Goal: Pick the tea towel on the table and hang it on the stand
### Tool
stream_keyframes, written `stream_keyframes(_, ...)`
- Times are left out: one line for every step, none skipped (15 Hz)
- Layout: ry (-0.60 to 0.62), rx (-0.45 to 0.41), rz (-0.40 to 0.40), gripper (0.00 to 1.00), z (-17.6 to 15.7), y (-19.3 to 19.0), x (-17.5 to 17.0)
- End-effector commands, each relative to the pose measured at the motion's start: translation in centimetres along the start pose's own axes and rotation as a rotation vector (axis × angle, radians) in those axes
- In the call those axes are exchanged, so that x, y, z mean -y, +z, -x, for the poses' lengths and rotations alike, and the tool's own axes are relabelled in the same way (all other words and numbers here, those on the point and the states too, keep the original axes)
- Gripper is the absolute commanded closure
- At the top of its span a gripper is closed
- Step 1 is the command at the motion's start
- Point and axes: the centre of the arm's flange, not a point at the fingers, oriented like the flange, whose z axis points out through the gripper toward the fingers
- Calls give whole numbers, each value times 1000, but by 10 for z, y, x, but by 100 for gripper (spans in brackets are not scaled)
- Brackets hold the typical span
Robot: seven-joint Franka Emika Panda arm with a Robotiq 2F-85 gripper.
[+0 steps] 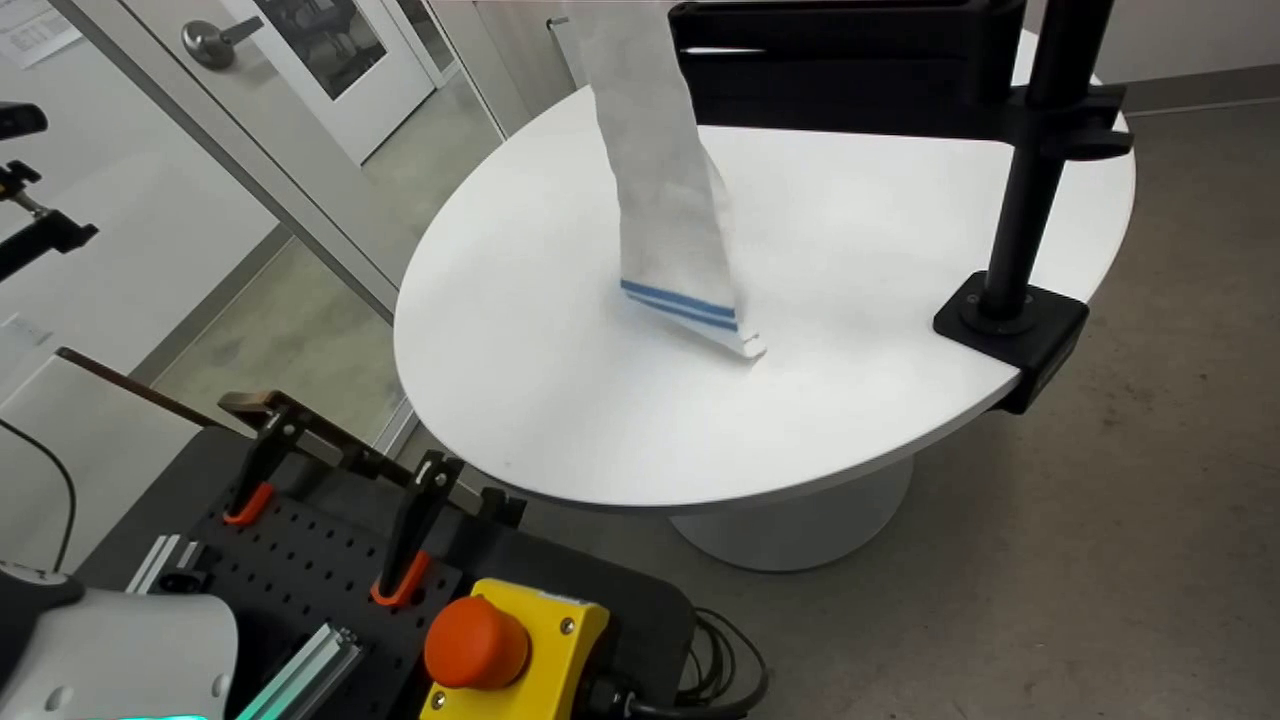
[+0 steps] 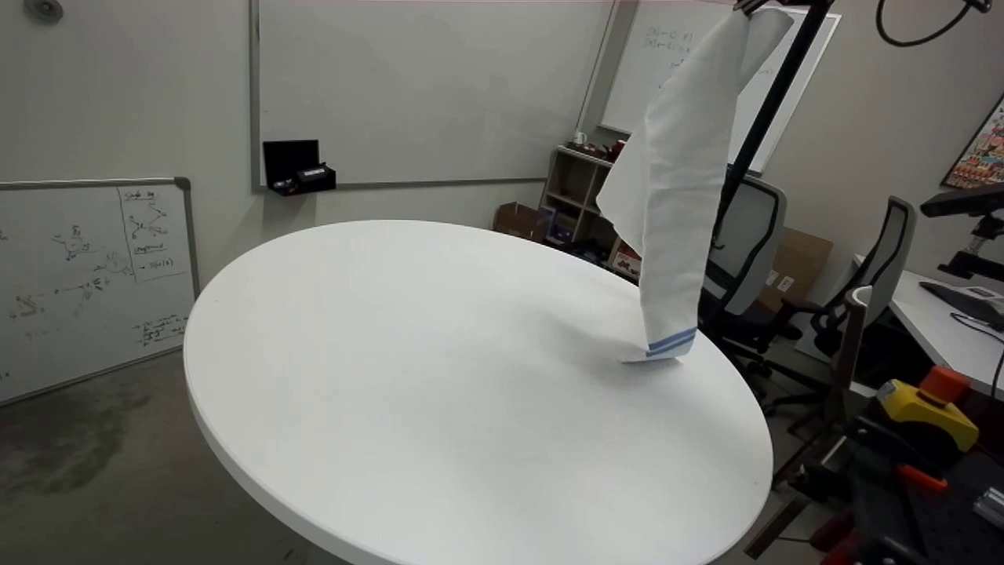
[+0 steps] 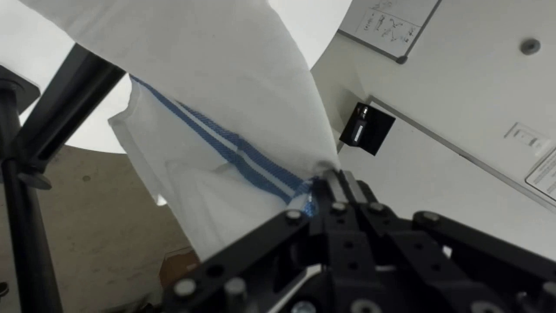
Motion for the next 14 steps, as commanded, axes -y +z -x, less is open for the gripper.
stream_keyframes(57,-54,-46,100,-40,-10,15)
stream_keyframes(72,-66,-47,100,-51,-11,17)
stream_keyframes(83,-77,-48,100,-58,-12,18)
stream_keyframes(96,-83,-32,100,-66,-7,15)
stream_keyframes(105,-88,-19,100,-71,-3,13)
stream_keyframes(119,-86,12,100,-77,11,6)
stream_keyframes(131,-86,28,100,-81,17,2)
stream_keyframes(155,-79,62,100,-87,35,-6)
stream_keyframes(172,-78,85,100,-91,46,-11)
stream_keyframes(197,-78,115,100,-97,63,-18)
stream_keyframes(217,-76,135,100,-100,74,-23)
stream_keyframes(236,-77,152,100,-103,87,-27)
stream_keyframes(251,-76,164,100,-107,100,-29)
stream_keyframes(263,-81,173,100,-110,112,-29)
